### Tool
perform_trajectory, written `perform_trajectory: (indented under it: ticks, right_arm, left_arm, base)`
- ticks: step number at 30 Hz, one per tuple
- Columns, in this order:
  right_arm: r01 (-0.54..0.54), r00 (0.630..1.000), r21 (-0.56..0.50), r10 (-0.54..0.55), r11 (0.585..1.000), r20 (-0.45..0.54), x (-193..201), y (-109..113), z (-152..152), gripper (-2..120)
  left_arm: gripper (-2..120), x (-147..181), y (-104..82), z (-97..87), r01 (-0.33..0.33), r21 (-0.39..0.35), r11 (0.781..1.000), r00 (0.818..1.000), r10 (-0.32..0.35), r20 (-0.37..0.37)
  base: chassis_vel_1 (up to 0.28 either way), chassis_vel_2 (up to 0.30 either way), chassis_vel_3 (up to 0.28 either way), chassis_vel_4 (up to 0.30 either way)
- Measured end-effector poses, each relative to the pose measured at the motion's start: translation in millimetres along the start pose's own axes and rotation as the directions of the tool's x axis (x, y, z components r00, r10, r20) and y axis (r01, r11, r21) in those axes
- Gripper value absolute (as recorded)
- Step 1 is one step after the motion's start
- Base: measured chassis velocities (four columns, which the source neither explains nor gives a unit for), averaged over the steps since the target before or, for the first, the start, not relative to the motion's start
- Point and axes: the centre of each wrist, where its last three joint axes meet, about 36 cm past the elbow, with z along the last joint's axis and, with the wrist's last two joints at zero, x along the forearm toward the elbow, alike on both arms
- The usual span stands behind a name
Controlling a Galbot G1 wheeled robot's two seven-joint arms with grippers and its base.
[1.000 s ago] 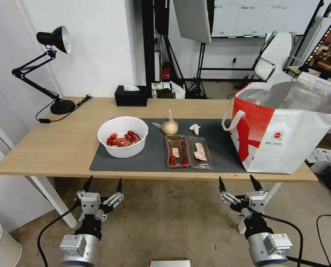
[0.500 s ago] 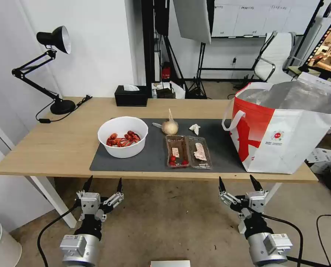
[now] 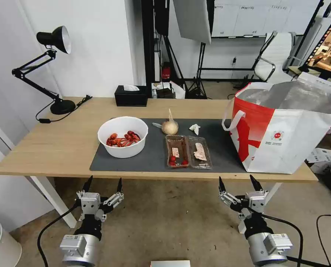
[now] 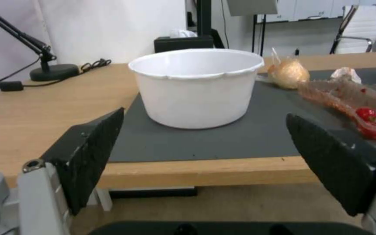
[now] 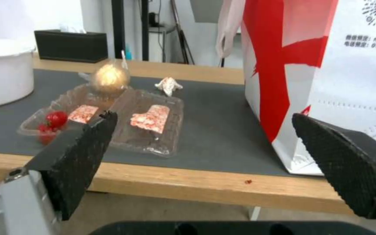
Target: Pick up the trash from the table and place it into the takeout bag.
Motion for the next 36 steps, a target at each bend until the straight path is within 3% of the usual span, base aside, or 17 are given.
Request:
perform_trajectory:
  ticks: [6,10,12,15,23,25,32,36]
  right_arm:
    - [0.062,0.994,-0.031,-0.064,0.998,-0.085,-21.4,-27.3,-17.9,100]
    - [0.103,0.984,-0.044,-0.108,0.994,-0.138,-34.1,-42.5,-32.0,100]
    - [0.117,0.980,-0.046,-0.123,0.992,-0.156,-38.6,-47.6,-37.3,100]
    - [0.159,0.964,-0.051,-0.166,0.986,-0.209,-50.2,-60.7,-53.3,100]
    - [0.168,0.959,-0.054,-0.175,0.984,-0.221,-52.3,-63.0,-56.6,100]
    - [0.169,0.959,-0.054,-0.177,0.984,-0.220,-52.5,-63.1,-56.8,100]
    - [0.210,0.976,-0.088,-0.214,0.974,-0.037,-53.3,-53.6,-50.9,100]
    - [0.224,0.974,-0.099,-0.225,0.969,0.009,-54.1,-48.6,-44.3,100]
  left_arm:
    - [100,-38.2,-9.5,-21.8,-0.010,0.108,0.994,1.000,0.010,0.001]
    - [100,-57.7,-14.5,-36.3,-0.023,0.142,0.990,0.999,0.027,-0.028]
    - [100,-61.4,-15.7,-39.2,-0.029,0.153,0.988,0.999,0.033,-0.020]
    - [100,-63.6,-19.0,-41.1,-0.057,0.196,0.979,0.997,0.044,0.066]
    - [100,-62.4,-20.4,-39.5,-0.062,0.201,0.978,0.996,0.048,0.071]
    - [100,-62.4,-20.6,-39.1,-0.062,0.201,0.978,0.996,0.049,0.070]
    - [100,-62.1,-20.7,-36.1,-0.059,0.199,0.978,0.997,0.047,0.061]
    - [100,-62.3,-19.2,-36.0,-0.057,0.196,0.979,0.997,0.046,0.062]
  base:
    - [0.000,0.000,0.000,0.000]
    - [0.000,0.000,0.000,0.000]
    - [0.000,0.000,0.000,0.000]
    - [0.000,0.000,0.000,0.000]
    - [0.000,0.000,0.000,0.000]
    - [0.000,0.000,0.000,0.000]
    - [0.000,0.000,0.000,0.000]
    - [0.000,0.000,0.000,0.000]
